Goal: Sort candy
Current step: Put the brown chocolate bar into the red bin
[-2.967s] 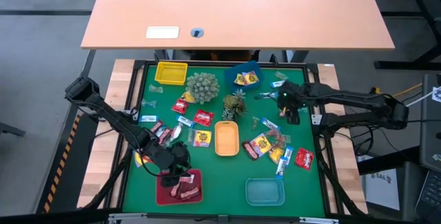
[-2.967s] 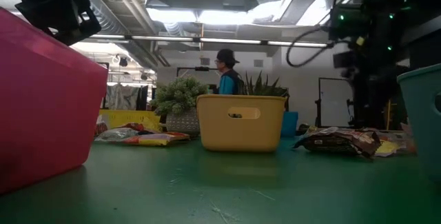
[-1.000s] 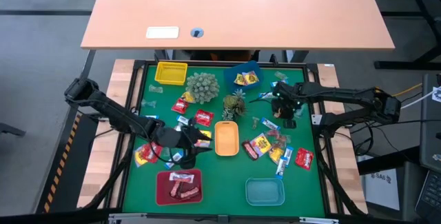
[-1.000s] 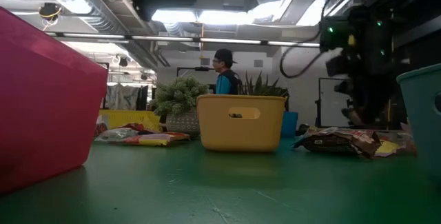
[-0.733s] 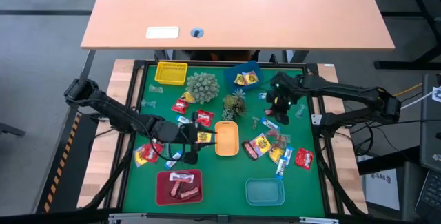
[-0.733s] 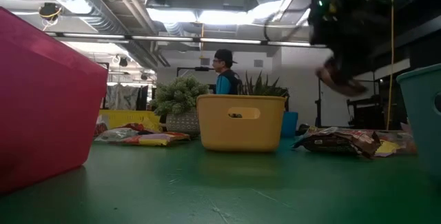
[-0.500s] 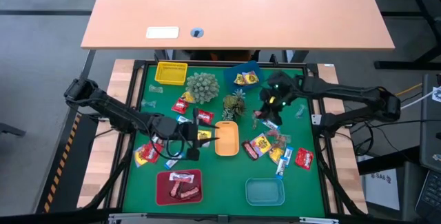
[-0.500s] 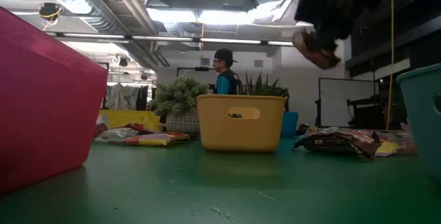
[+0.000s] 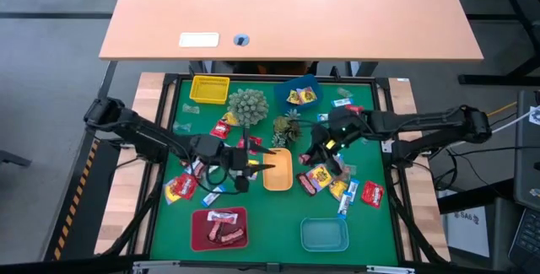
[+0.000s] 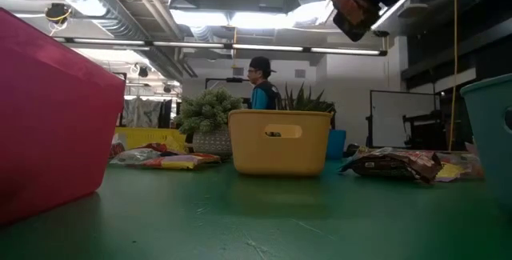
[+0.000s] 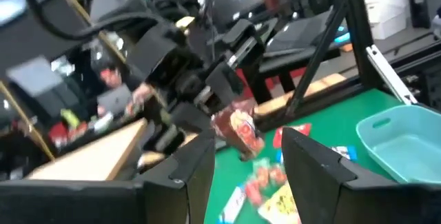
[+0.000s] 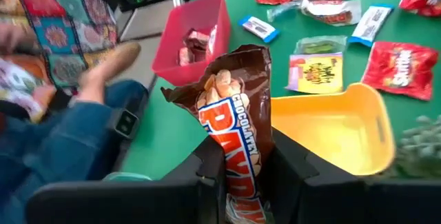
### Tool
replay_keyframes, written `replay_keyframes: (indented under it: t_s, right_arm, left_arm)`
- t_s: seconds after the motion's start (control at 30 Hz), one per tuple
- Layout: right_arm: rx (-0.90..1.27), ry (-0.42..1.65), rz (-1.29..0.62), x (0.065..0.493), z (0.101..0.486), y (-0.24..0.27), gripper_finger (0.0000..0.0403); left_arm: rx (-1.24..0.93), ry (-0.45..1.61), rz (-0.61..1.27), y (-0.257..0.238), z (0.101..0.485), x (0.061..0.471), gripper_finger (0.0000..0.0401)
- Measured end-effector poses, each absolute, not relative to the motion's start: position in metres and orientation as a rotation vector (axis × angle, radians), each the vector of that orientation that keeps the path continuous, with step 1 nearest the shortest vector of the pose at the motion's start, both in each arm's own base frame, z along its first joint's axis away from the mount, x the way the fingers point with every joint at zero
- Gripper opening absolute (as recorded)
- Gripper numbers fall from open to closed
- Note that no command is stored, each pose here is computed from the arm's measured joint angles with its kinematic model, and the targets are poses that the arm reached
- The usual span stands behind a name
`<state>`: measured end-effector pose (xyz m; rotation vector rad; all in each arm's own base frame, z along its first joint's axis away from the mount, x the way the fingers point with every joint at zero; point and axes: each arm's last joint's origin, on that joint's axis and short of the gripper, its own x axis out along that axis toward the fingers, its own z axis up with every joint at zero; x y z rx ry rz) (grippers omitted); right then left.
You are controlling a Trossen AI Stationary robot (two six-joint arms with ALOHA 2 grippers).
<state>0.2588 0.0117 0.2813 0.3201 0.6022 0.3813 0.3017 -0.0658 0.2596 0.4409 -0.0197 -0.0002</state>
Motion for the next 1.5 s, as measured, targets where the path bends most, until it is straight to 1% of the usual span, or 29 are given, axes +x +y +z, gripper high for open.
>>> replay_keyframes:
  t_s: [0.13,0.3,0.5,0.67,0.73,0.93,1.13,1.27,1.4,1.5]
  right_arm:
    - [0.418,0.621,0.382,0.263,0.279,0.023,0.0072]
    - [0.560,0.679,0.360,0.277,0.266,0.036,0.0072]
    - [0.669,0.796,0.340,0.289,0.243,0.050,0.0072]
    - [0.778,0.887,0.382,0.292,0.233,0.060,0.0072]
    - [0.799,0.877,0.406,0.295,0.234,0.064,0.0072]
    - [0.881,0.844,0.390,0.298,0.238,0.066,0.0072]
    - [0.942,0.784,0.366,0.302,0.244,0.066,0.0072]
    - [0.943,0.740,0.376,0.304,0.247,0.066,0.0072]
    - [0.934,0.710,0.322,0.306,0.246,0.065,0.0072]
    - [0.933,0.694,0.328,0.308,0.246,0.065,0.0072]
  left_arm:
    - [0.505,-0.083,-0.036,-0.065,0.250,0.313,0.0155]
    - [0.499,-0.120,-0.048,-0.064,0.239,0.328,0.0155]
    - [0.490,-0.104,-0.135,-0.074,0.234,0.347,0.0155]
    - [0.457,-0.036,-0.179,-0.081,0.229,0.348,0.0155]
    - [0.438,-0.016,-0.191,-0.083,0.228,0.348,0.0155]
    - [0.434,0.076,-0.236,-0.087,0.218,0.346,0.0155]
    - [0.436,0.072,-0.239,-0.089,0.218,0.346,0.0155]
    - [0.436,0.071,-0.237,-0.089,0.218,0.346,0.0155]
    - [0.436,0.075,-0.236,-0.089,0.218,0.346,0.0155]
    - [0.437,0.075,-0.233,-0.088,0.218,0.346,0.0155]
